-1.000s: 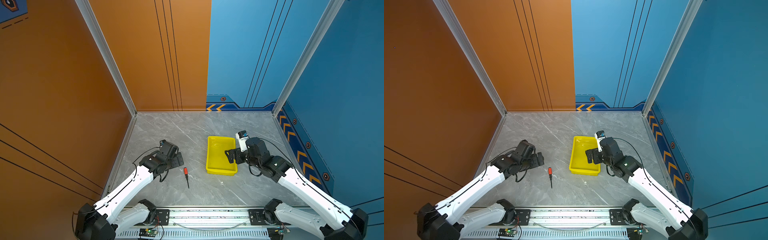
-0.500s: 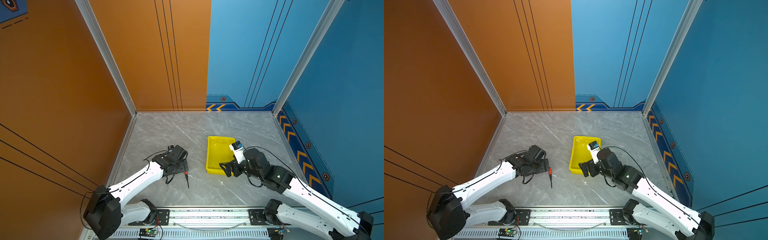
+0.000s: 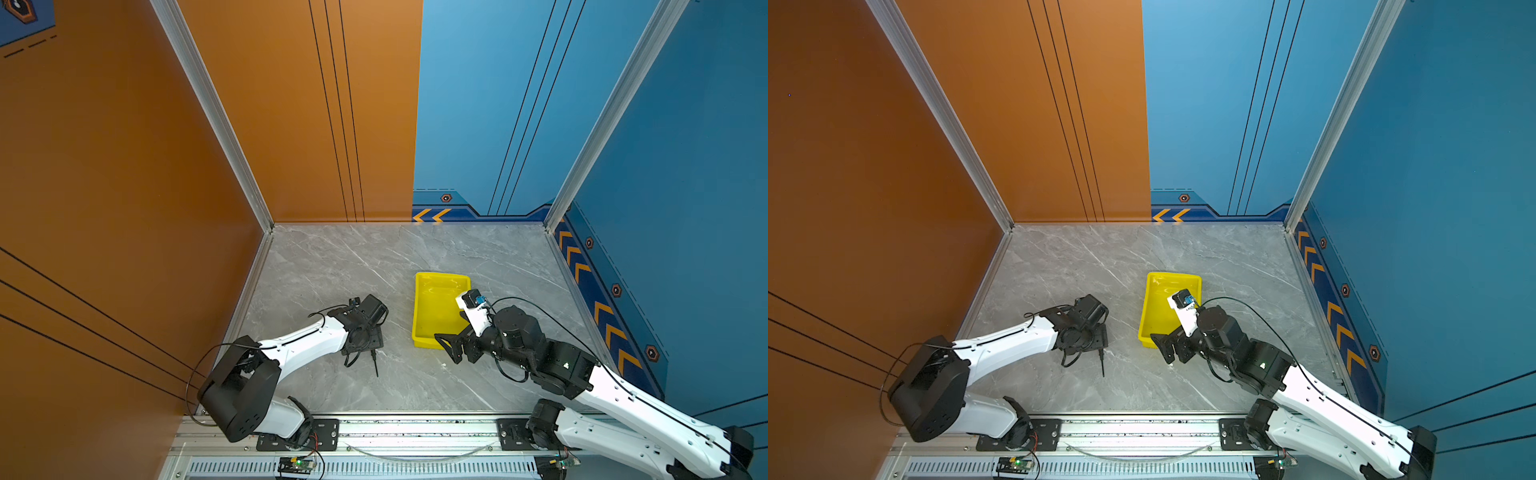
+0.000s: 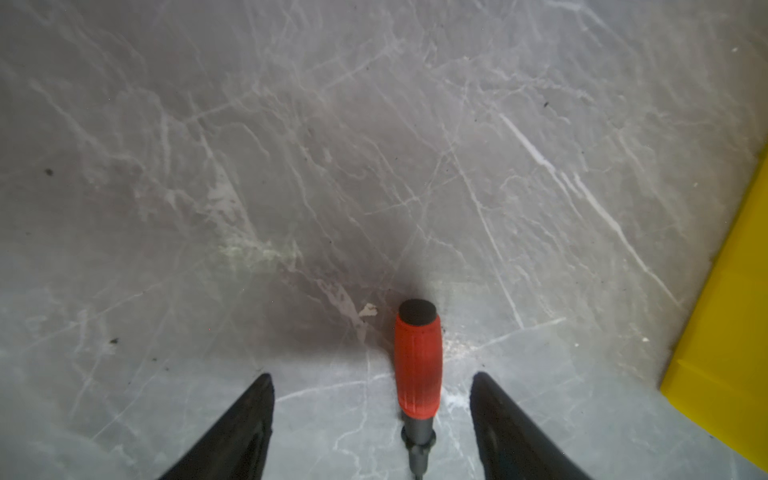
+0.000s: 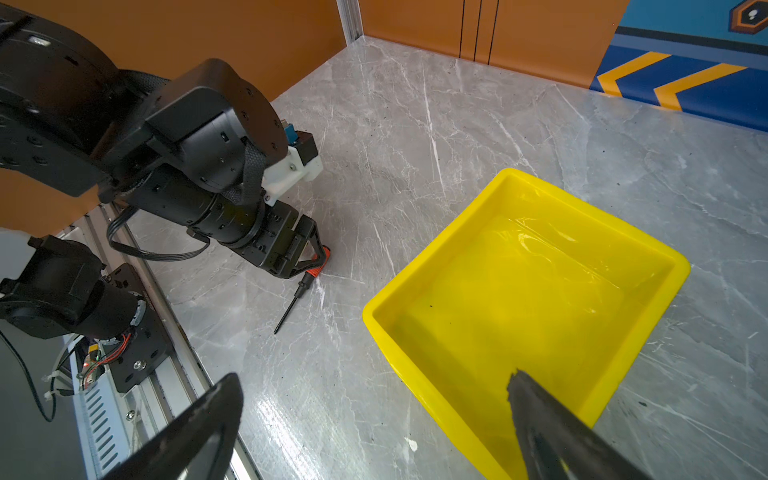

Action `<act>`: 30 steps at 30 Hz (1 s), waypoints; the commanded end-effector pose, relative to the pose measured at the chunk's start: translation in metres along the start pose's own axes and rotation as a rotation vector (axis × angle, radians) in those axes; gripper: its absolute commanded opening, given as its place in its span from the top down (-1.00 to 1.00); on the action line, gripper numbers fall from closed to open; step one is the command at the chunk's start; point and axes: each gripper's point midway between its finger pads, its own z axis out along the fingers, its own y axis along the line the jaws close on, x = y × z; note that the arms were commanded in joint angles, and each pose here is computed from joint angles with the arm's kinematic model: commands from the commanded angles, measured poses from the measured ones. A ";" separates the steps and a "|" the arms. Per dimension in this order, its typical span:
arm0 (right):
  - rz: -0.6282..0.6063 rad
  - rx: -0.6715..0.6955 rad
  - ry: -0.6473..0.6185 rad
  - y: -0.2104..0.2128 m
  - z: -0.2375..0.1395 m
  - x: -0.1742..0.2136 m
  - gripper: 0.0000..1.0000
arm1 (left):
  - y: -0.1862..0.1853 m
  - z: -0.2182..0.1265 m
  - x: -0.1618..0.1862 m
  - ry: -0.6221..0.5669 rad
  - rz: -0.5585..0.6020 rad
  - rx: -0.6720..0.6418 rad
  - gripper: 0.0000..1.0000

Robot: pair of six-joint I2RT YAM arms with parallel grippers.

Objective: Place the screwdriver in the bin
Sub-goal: 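Lower the left gripper and close it on the red screwdriver handle, then lift the screwdriver with the left gripper and carry it over the yellow bin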

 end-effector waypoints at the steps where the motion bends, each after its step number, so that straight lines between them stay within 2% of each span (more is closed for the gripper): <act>1: -0.015 0.020 -0.024 -0.002 0.001 -0.003 -1.00 | -0.016 0.003 -0.002 0.011 0.012 0.036 -0.35; 5: -0.022 0.030 -0.023 -0.004 0.006 -0.002 -1.00 | -0.018 0.009 -0.004 0.020 0.025 0.016 -0.24; 11: -0.029 0.032 -0.021 -0.003 0.009 -0.004 -1.00 | -0.017 0.017 -0.002 0.037 0.031 -0.006 0.04; 16: -0.034 0.041 -0.028 -0.006 0.008 -0.003 -0.99 | -0.013 0.021 0.002 0.043 0.030 -0.026 0.37; 23: -0.023 0.055 -0.060 -0.011 0.000 -0.006 -0.99 | -0.015 0.017 0.002 0.040 0.029 -0.019 0.96; 30: -0.019 0.103 -0.084 -0.025 -0.005 -0.012 -1.00 | -0.014 -0.012 -0.011 -0.003 0.063 -0.033 1.00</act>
